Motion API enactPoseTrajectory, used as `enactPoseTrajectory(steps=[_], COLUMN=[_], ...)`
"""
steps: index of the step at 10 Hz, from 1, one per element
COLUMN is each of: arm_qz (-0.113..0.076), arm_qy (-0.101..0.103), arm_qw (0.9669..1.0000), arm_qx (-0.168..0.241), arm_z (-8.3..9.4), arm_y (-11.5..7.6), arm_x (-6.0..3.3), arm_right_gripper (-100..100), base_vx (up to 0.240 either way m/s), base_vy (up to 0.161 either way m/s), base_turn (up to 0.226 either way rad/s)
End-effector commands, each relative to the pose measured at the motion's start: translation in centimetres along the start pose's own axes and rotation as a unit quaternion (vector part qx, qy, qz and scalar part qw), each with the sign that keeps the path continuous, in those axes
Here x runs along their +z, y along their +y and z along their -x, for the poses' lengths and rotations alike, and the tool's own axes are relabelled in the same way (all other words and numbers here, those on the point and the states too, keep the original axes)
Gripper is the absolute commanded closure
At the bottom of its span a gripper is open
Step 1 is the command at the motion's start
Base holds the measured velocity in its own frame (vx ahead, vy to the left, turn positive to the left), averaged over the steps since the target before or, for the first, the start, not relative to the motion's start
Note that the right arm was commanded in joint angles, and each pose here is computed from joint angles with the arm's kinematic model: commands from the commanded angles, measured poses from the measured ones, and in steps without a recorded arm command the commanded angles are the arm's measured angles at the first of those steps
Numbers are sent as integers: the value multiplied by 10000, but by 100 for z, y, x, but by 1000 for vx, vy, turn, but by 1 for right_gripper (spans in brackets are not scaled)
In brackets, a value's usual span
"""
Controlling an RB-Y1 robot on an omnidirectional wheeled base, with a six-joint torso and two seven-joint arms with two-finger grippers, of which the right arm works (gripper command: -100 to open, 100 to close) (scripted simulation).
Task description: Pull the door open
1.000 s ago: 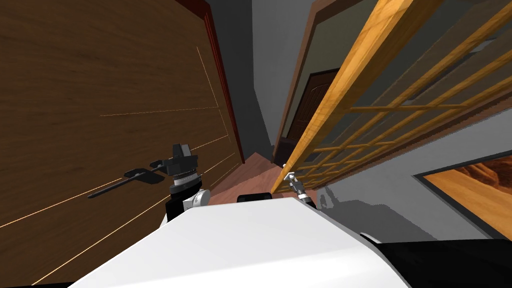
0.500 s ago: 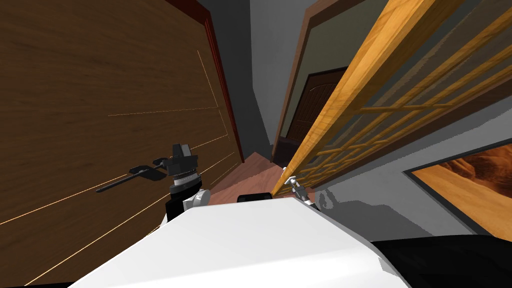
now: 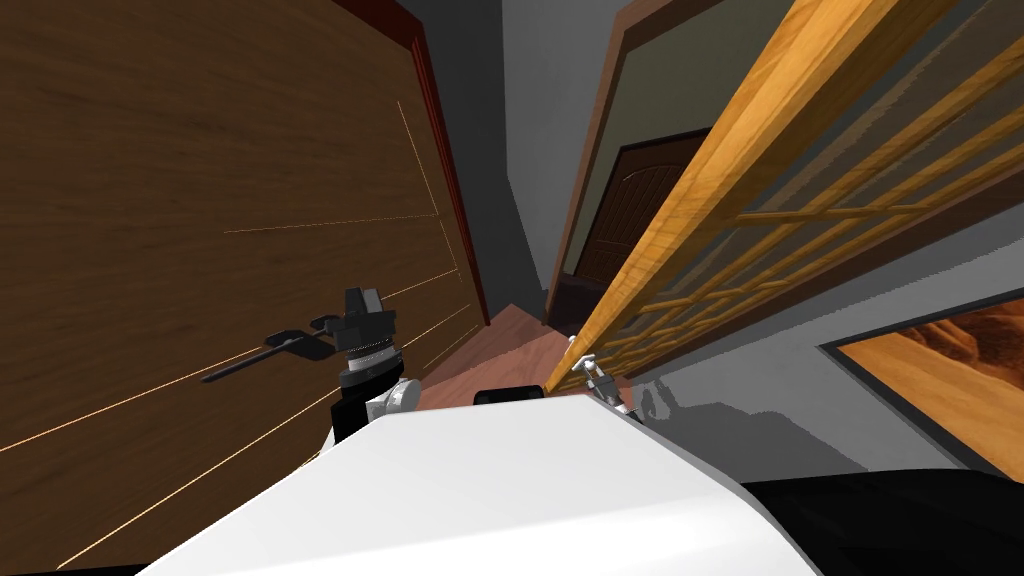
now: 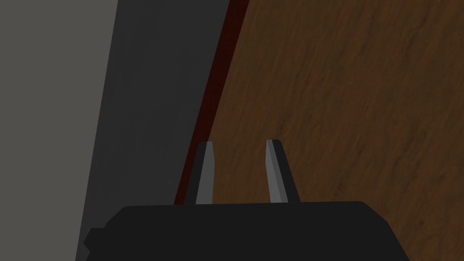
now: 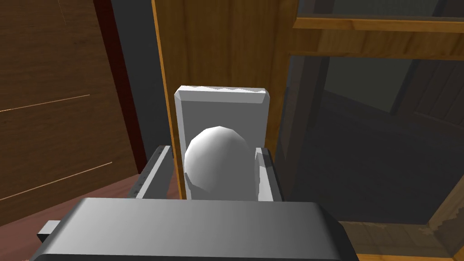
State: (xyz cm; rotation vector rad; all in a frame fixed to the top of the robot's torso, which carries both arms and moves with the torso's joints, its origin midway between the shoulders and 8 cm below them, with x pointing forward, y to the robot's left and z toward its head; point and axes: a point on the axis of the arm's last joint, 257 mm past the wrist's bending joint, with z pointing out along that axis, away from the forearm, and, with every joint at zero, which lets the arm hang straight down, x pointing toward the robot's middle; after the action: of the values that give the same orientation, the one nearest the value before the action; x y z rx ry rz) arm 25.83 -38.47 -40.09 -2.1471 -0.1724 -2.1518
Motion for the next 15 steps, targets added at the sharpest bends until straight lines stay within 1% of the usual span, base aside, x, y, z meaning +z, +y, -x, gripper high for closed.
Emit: enactPoseTrajectory(steps=[1,5,6,8,10,11,12,13,14,15], arm_qz=[-106,-251,-251,-334,-334,-399,-441,-478,-480,-441], arm_qy=[13,64,64,86,86,99,105,223,229,105], arm_qw=[9999,9996,9996,9994,9994,9991,9989,9985,9984,9989], arm_qx=[68,82,82,91,91,97,100,165,168,100], arm_z=[34,30,30,26,26,21,18,-36,-38,18], arm_y=[-114,-181,-181,-216,-216,-241,-256,-309,-311,-256], arm_x=[-16,-147,-147,-225,-225,-287,-329,-270,-268,-329], arm_right_gripper=[100,100,100,100,100,100,100,100,100,100], base_vx=[1,-7,-7,-4,-7,-20,-27,-39,-12,8], base_vy=[27,36,10,16,1,-2,-22,-16,-3,4], base_turn=[17,38,-1,34,2,32,40,11,-2,8])
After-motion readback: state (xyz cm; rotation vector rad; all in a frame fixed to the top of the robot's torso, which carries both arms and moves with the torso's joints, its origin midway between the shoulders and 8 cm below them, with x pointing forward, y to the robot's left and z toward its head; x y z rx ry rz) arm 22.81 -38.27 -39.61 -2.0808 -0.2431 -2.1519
